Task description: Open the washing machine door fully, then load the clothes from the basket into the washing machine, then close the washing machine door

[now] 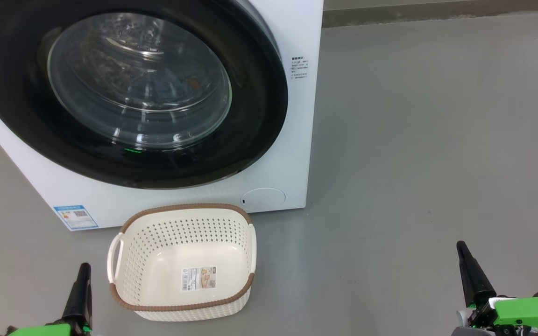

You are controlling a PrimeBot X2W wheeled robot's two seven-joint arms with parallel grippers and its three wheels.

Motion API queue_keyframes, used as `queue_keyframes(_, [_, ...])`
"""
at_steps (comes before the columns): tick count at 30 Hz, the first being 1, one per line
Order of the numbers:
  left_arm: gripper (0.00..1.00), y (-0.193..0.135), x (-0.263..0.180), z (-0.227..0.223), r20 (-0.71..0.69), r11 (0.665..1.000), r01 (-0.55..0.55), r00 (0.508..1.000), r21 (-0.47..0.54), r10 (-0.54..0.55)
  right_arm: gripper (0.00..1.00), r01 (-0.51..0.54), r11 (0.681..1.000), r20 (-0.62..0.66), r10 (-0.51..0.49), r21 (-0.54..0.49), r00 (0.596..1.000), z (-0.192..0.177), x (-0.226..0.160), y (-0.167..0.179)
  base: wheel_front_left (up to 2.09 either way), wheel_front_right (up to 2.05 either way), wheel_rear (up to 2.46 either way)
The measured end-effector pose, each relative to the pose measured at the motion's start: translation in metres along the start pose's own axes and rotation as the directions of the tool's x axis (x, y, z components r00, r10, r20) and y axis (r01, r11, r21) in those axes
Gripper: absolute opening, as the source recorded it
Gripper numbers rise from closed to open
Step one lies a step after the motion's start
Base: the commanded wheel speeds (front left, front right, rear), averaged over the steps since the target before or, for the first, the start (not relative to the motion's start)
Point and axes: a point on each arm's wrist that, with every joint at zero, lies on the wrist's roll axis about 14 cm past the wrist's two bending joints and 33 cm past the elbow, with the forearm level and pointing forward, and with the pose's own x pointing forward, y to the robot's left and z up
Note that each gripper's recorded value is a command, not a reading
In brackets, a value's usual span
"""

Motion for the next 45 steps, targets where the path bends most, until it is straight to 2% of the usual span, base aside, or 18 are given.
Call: queue_keyframes(45, [0.0, -0.0001, 0.0, 0.0007, 0.001, 1.0, 0.001, 1.0, -0.003, -0.001, 0.0, 0.0, 1.0, 0.004, 0.0, 0.002, 1.0, 0.0012, -0.0002, -0.0002, 0.0, 0.0, 0.0])
